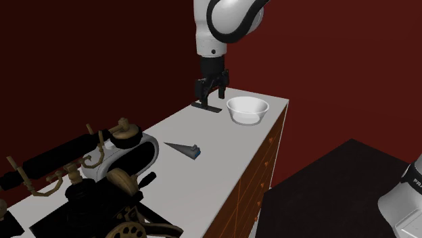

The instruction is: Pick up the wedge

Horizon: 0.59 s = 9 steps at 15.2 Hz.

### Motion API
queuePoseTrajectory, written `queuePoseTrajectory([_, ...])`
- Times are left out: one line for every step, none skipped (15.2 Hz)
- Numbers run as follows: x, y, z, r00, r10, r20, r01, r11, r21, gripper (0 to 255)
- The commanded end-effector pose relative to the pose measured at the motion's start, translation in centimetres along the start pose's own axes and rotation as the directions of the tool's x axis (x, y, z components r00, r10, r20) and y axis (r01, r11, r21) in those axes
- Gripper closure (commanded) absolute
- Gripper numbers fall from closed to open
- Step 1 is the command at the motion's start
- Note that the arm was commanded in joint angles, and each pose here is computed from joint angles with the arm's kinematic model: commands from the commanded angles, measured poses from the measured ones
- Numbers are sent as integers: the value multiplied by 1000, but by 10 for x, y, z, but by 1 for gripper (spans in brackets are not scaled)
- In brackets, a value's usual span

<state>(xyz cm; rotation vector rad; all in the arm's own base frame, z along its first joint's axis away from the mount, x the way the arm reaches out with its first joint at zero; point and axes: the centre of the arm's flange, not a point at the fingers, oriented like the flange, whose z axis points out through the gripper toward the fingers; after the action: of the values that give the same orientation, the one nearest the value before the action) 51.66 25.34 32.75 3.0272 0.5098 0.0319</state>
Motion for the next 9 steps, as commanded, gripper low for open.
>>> queuePoseTrajectory([18, -13, 18, 1000, -12, 5, 12, 1000, -1, 0])
queuePoseTrajectory([25, -20, 27, 1000, -19, 8, 19, 1000, -1, 0])
queuePoseTrajectory([32, -27, 36, 1000, -25, 10, 25, 1000, -2, 0])
queuePoseTrajectory([39, -34, 45, 999, -31, 13, 31, 1000, -2, 0])
queuePoseTrajectory([46, -41, 54, 999, -37, 16, 37, 999, -2, 0])
queuePoseTrajectory([53, -49, 63, 999, -43, 19, 43, 999, -2, 0])
queuePoseTrajectory([60, -56, 72, 999, -50, 21, 50, 999, -3, 0])
queuePoseTrajectory([67, -63, 81, 998, -56, 24, 56, 998, -3, 0])
queuePoseTrajectory([74, -70, 90, 998, -62, 27, 62, 998, -3, 0])
